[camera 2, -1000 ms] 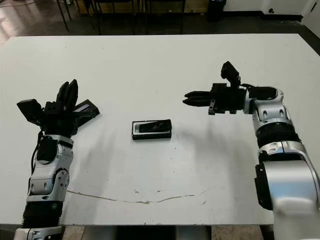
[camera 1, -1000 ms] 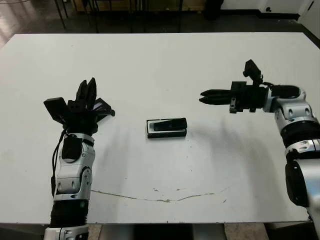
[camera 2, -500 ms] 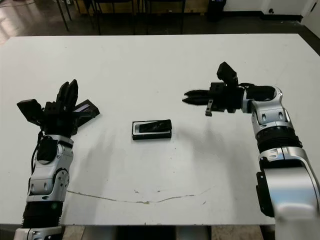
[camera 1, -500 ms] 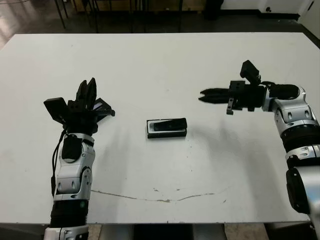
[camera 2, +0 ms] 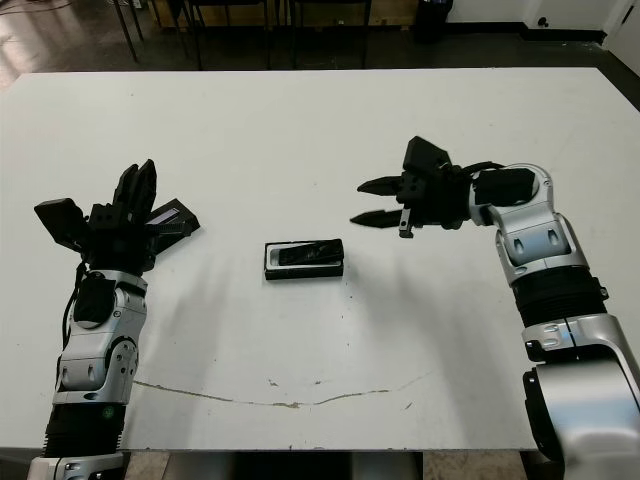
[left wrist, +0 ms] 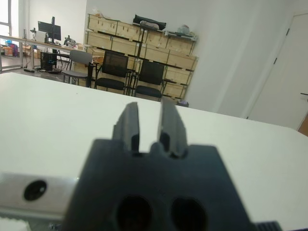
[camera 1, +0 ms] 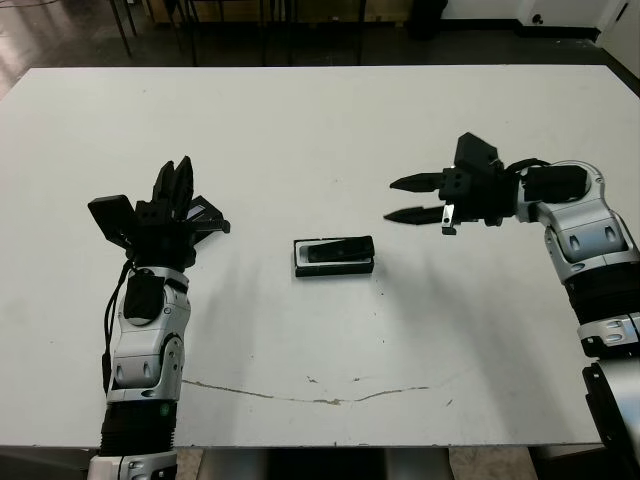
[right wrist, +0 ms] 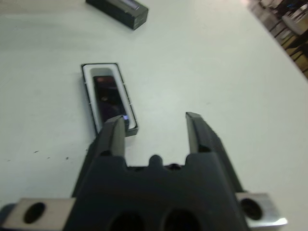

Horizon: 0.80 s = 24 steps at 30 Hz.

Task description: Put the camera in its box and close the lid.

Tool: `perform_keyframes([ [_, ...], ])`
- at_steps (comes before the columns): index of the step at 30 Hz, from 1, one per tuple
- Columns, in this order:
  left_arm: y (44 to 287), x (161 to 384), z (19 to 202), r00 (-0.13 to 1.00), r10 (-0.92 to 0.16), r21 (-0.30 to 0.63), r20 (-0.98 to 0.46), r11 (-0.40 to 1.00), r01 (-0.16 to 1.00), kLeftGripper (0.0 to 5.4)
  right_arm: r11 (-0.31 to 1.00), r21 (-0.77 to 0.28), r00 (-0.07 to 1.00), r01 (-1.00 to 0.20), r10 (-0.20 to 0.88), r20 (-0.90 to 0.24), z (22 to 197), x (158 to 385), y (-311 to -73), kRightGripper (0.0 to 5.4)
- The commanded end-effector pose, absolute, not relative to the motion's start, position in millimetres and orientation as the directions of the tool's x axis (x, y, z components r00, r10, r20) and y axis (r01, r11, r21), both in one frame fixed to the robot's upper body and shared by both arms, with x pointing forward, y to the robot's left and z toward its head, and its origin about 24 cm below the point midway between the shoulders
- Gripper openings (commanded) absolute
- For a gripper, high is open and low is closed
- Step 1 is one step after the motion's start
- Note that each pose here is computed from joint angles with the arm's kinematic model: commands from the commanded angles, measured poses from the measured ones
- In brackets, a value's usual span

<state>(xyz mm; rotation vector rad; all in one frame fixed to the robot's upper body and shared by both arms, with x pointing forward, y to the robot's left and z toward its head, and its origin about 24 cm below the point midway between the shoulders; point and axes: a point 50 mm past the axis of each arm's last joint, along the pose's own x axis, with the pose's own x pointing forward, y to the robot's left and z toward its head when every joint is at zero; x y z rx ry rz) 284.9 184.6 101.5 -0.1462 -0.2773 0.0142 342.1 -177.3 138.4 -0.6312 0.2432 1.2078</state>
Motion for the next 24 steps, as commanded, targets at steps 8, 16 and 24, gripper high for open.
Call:
perform_keyframes([
  [8, 187.0, 282.6, 94.0, 0.972, 0.044, -0.157, 0.232, 0.988, -0.007, 0.0, 0.215, -0.226, 0.306, -0.95, 0.788, -0.535, 125.4, 344.3, -178.0, 4.48],
  [16, 186.9, 282.5, 94.2, 0.972, 0.041, -0.151, 0.232, 0.988, -0.005, 0.0, 0.186, -0.212, 0.276, -0.959, 0.774, -0.569, 119.6, 347.5, -176.8, 3.3],
  [24, 186.8, 282.7, 93.8, 0.972, 0.043, -0.135, 0.231, 0.991, -0.011, 0.0, 0.166, -0.174, 0.236, -0.971, 0.788, -0.568, 113.6, 347.4, -172.8, 2.05],
])
